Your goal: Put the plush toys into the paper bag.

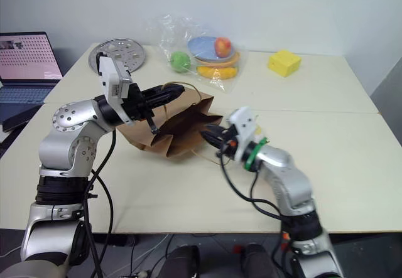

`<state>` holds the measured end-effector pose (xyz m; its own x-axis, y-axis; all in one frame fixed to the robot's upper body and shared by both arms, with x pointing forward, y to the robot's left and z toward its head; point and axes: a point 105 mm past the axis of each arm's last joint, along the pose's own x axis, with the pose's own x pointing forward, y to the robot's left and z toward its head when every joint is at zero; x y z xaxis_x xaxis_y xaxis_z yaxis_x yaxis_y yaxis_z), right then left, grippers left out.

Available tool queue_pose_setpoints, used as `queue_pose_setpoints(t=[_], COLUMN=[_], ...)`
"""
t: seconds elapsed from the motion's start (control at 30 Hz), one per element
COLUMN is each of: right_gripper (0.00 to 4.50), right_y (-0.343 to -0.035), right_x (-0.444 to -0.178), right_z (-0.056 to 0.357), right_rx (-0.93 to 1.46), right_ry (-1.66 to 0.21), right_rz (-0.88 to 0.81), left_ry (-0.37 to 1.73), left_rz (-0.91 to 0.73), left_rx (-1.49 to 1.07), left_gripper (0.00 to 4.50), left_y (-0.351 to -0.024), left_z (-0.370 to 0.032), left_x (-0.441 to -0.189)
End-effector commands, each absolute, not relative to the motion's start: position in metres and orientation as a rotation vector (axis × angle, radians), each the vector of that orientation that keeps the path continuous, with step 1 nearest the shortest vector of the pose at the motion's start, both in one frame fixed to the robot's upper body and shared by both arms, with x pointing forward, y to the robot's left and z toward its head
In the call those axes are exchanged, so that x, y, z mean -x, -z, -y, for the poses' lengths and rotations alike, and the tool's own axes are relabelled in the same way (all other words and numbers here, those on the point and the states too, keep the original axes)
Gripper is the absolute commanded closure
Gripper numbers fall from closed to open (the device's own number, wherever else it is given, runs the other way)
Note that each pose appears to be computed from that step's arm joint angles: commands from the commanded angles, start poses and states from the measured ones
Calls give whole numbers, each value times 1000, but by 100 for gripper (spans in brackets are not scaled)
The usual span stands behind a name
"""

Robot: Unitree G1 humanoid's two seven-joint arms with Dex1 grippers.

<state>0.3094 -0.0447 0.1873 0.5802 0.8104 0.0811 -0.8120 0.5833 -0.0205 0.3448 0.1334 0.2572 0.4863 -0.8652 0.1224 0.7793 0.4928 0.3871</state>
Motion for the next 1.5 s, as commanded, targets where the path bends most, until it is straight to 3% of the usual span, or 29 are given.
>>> queue_pose_setpoints(t=[0.03,0.17,0.23,0.47,0.7,0.8,1.17,1.33,1.5], right_gripper=[222,77,4,2,2,60,449,449,449], right_y=[-214,-202,-175,-113,-94,-91,-109,-150,-180], right_x=[-287,-280,-274,-242,-246,-247,-254,-249,-276], right_z=[86,119,148,176,184,185,178,144,104], right_rx=[15,132,160,196,226,227,215,112,132], right_ry=[-875,-764,-648,-520,-440,-432,-495,-697,-798], right_rz=[140,55,-50,-268,-319,-316,-202,-64,7], left_ry=[1027,1025,1033,1051,1054,1053,1044,1044,1056], left_rz=[366,363,363,354,348,347,347,338,340], left_rx=[-313,-312,-306,-297,-300,-302,-311,-314,-314], left_gripper=[450,450,450,450,450,450,450,450,450], left_y=[-268,-267,-267,-266,-267,-268,-269,-268,-268], left_z=[-130,-130,-127,-124,-123,-124,-125,-127,-123], left_x=[-339,-339,-340,-339,-340,-340,-339,-339,-340])
